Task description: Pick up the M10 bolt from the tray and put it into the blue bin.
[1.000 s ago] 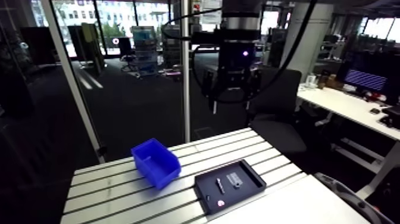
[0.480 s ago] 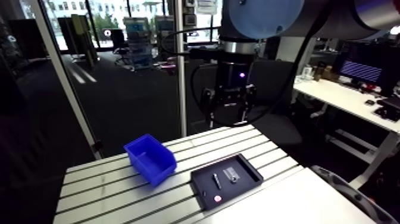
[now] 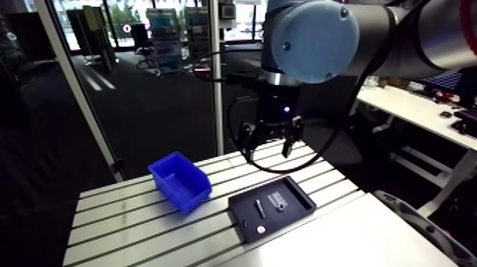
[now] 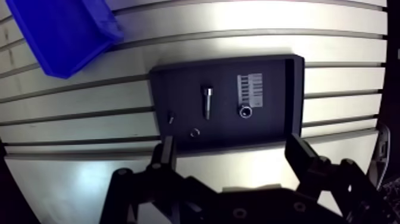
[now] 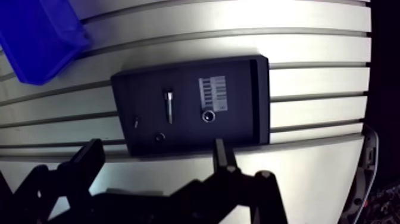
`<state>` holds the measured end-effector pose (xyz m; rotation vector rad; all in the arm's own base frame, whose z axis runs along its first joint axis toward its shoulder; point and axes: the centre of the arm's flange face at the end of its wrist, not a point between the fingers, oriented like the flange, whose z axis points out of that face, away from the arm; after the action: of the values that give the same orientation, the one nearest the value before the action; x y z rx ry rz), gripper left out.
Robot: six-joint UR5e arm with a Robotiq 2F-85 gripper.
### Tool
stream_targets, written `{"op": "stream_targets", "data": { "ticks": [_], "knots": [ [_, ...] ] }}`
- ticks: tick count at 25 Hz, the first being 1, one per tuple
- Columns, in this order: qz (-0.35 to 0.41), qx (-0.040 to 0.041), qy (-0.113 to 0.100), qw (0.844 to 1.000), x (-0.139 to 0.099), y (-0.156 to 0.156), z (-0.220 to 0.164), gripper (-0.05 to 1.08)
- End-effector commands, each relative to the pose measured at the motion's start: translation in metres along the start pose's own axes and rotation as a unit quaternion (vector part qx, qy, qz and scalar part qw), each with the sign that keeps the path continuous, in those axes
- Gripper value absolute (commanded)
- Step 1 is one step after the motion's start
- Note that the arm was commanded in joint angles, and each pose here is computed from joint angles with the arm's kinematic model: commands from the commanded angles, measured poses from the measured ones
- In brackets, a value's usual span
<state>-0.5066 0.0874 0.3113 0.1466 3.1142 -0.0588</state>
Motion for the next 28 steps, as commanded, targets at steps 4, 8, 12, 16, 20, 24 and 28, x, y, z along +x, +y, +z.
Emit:
{"op": "stream_targets", "data": {
  "ticks": [4,8,12,16,20,24,28],
  "knots": [
    [0.002,0.0031,-0.010,1.000,-0.013,-0.004,0.037,0.01],
    [0.003,0.0051,-0.015,1.000,-0.015,-0.004,0.054,0.01],
    [0.003,0.0046,-0.016,1.000,-0.013,-0.003,0.065,0.01],
    [0.004,0.0045,-0.018,1.000,-0.010,-0.001,0.078,0.01],
    [0.003,0.0052,-0.023,1.000,-0.008,0.000,0.090,0.01],
    [0.004,0.0071,-0.030,1.000,-0.006,0.001,0.100,0.01],
    [0.004,0.0086,-0.034,0.999,-0.005,0.001,0.107,0.05]
  ]
}}
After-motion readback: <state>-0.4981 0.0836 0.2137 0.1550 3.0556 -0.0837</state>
